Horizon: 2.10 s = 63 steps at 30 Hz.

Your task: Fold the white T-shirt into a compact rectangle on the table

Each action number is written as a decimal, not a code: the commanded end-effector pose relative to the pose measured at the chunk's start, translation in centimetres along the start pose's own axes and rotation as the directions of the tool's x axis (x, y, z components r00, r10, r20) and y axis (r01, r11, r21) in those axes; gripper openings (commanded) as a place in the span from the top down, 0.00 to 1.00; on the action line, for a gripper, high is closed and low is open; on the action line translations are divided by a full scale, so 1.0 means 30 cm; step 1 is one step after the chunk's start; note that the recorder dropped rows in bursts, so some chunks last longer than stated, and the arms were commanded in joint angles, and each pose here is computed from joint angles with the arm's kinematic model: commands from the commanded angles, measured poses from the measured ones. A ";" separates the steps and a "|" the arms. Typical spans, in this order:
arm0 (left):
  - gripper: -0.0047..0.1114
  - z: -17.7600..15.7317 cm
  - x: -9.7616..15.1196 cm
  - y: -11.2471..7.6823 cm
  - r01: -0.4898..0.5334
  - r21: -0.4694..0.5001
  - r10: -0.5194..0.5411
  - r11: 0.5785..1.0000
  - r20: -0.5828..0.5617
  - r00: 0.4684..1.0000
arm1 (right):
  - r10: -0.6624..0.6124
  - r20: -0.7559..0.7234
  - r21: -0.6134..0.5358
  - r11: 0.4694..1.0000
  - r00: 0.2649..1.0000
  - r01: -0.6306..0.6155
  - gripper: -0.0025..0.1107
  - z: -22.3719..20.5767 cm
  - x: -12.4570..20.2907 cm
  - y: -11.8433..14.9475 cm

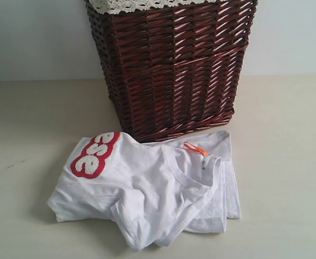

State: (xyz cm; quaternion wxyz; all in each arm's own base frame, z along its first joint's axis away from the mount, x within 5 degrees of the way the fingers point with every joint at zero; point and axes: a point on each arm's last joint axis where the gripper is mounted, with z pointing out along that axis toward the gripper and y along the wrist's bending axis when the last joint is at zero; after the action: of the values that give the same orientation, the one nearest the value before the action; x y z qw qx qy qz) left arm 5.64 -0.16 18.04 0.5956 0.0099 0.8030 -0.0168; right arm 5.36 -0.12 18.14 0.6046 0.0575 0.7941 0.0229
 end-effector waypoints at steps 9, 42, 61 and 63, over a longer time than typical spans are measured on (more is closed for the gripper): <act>0.96 0.000 -0.006 -0.007 0.077 0.025 -0.078 0.997 0.017 0.997 | 0.000 0.010 0.004 1.000 1.000 0.000 0.53 -0.001 -0.001 -0.001; 0.96 0.000 -0.006 -0.007 0.075 0.025 -0.075 0.997 0.017 0.997 | -0.305 -0.210 -0.040 0.952 0.929 0.303 0.53 0.276 -0.333 0.037; 0.96 0.000 -0.006 -0.007 0.075 0.025 -0.075 0.997 0.017 0.997 | -0.636 -0.252 -0.899 0.432 0.729 0.066 0.85 0.603 -0.154 0.397; 0.96 0.000 -0.006 -0.007 0.075 0.025 -0.075 0.997 0.017 0.997 | -0.549 -0.300 -0.864 0.503 0.780 0.022 0.84 0.640 -0.140 0.422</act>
State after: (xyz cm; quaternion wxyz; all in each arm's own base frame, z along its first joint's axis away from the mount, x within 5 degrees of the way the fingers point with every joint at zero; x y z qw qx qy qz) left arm 5.62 -0.37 18.03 0.5938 -0.0096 0.8033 -0.0454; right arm 24.26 9.94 18.72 0.2479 -0.4184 0.8298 0.2737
